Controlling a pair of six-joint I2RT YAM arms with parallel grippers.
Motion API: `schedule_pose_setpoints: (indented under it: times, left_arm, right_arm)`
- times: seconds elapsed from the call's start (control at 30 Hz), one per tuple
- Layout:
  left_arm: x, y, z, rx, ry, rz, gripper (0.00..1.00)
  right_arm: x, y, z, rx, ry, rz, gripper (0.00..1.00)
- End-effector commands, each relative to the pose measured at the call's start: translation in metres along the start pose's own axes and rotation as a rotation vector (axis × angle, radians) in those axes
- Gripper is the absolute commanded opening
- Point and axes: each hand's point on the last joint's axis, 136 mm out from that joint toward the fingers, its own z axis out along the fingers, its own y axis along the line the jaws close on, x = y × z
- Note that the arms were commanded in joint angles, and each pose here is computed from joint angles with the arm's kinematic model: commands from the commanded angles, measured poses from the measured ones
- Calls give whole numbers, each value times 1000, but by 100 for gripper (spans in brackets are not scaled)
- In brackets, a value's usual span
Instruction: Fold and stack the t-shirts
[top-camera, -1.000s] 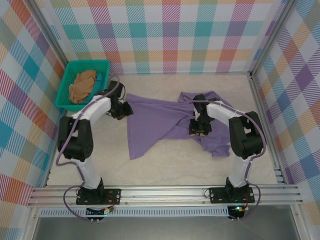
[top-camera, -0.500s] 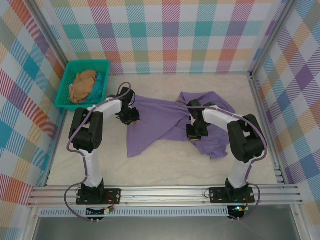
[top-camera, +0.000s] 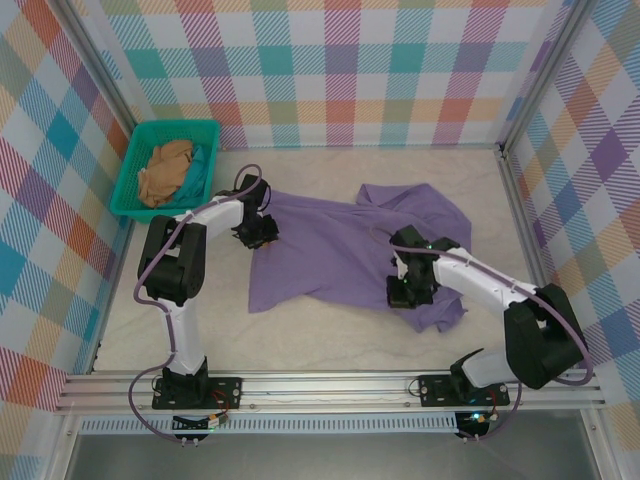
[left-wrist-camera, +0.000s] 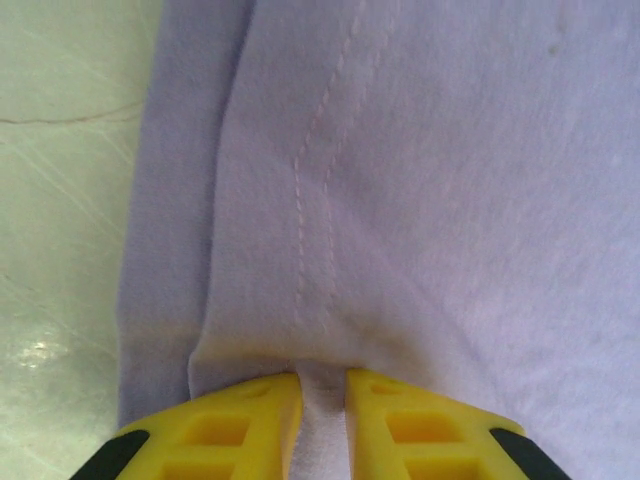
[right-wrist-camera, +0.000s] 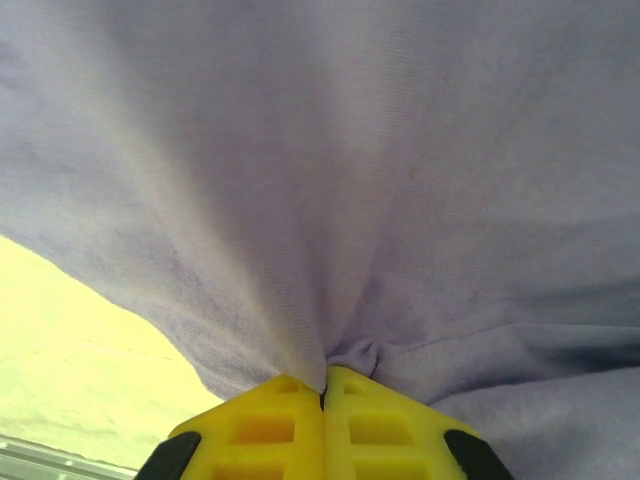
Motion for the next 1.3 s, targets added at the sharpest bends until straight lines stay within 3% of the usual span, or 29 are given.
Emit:
schedule_pose_setpoints:
  times: [0.0, 0.3, 0.4, 0.53, 0.73, 1.0, 1.27]
  left_arm:
    - [16, 44, 20, -167, 61, -18, 22]
    - [14, 40, -7, -181, 49, 28, 22]
    - [17, 31, -35, -165, 30, 68, 32]
    - [30, 19, -71, -150, 9, 134, 48]
    - [68, 2, -69, -87, 47, 177, 54]
    - [105, 4, -1, -128, 140, 174, 51]
    - [132, 37, 6, -189, 158, 134, 50]
  right_arm:
    - [25, -1, 7, -32, 56, 62, 2]
    - [39, -5, 20, -5, 121, 96, 12]
    - [38, 0, 18, -24, 110, 86, 24]
    - [17, 6, -6, -27, 0, 61, 39]
    - [-40, 11, -55, -40, -170, 33, 43]
    - [-163, -17, -108, -11, -350, 52, 41]
    - [-260, -42, -95, 17, -348, 78, 39]
